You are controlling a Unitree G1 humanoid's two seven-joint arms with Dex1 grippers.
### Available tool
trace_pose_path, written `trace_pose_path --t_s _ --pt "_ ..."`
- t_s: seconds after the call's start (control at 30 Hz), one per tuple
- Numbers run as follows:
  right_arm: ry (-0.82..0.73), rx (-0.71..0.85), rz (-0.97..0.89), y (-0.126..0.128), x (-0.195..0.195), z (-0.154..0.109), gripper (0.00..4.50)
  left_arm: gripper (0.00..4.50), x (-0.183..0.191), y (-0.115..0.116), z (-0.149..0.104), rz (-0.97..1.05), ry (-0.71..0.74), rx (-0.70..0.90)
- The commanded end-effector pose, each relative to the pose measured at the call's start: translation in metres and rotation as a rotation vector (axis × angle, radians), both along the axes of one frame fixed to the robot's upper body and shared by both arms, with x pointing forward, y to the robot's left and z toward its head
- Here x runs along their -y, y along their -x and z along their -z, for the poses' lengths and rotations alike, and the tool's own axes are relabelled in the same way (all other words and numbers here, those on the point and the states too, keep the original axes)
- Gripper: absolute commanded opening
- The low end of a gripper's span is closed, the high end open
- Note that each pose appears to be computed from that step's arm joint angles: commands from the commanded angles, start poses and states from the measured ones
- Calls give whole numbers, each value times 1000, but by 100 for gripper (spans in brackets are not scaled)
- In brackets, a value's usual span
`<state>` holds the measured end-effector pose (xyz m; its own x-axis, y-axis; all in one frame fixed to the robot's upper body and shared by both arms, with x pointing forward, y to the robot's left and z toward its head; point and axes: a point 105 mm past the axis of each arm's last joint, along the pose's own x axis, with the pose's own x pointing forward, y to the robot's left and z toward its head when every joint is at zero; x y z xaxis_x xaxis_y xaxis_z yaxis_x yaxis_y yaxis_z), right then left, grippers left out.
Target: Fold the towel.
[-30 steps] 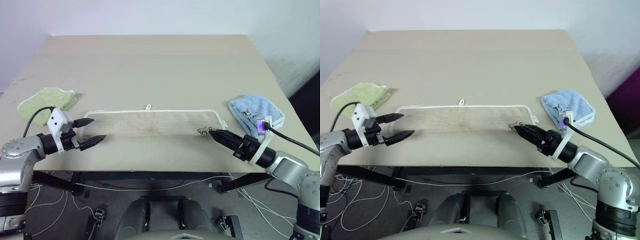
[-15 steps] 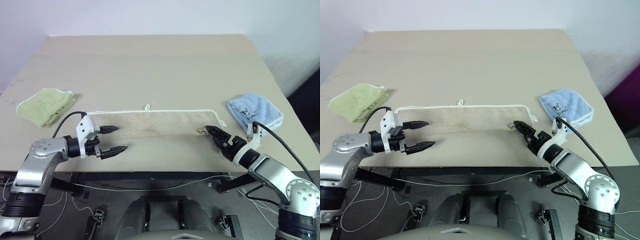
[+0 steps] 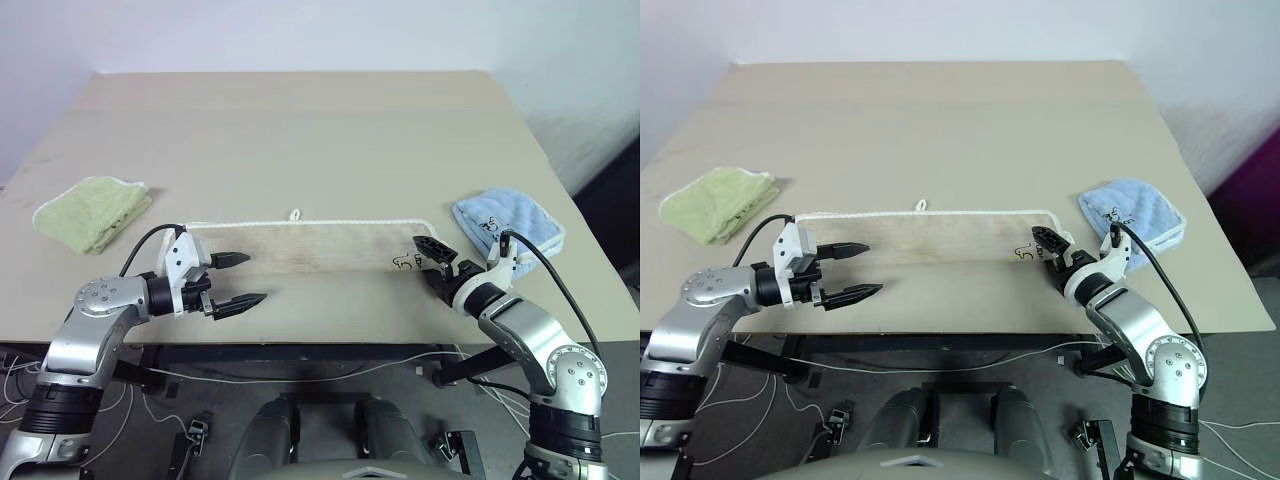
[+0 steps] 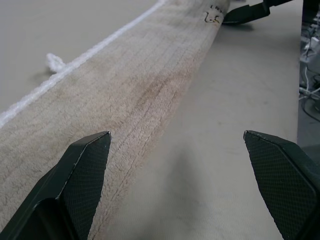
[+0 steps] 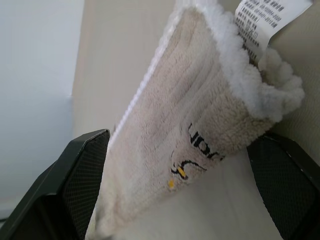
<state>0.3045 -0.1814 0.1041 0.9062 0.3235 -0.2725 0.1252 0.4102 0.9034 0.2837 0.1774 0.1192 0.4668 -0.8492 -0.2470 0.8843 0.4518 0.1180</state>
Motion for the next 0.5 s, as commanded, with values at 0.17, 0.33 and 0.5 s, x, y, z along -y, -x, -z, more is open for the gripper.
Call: trace_pose_path --t_s 0.17,0.33,0.5 --pt "9 -10 141 -8 25 4 225 450 10 3 -8 17 41 31" --pt "19 18 163 -10 30 -5 55 450 13 0 -7 -5 68 34" --pt "92 75 181 -12 44 -22 2 450 16 -1 -2 -11 76 20"
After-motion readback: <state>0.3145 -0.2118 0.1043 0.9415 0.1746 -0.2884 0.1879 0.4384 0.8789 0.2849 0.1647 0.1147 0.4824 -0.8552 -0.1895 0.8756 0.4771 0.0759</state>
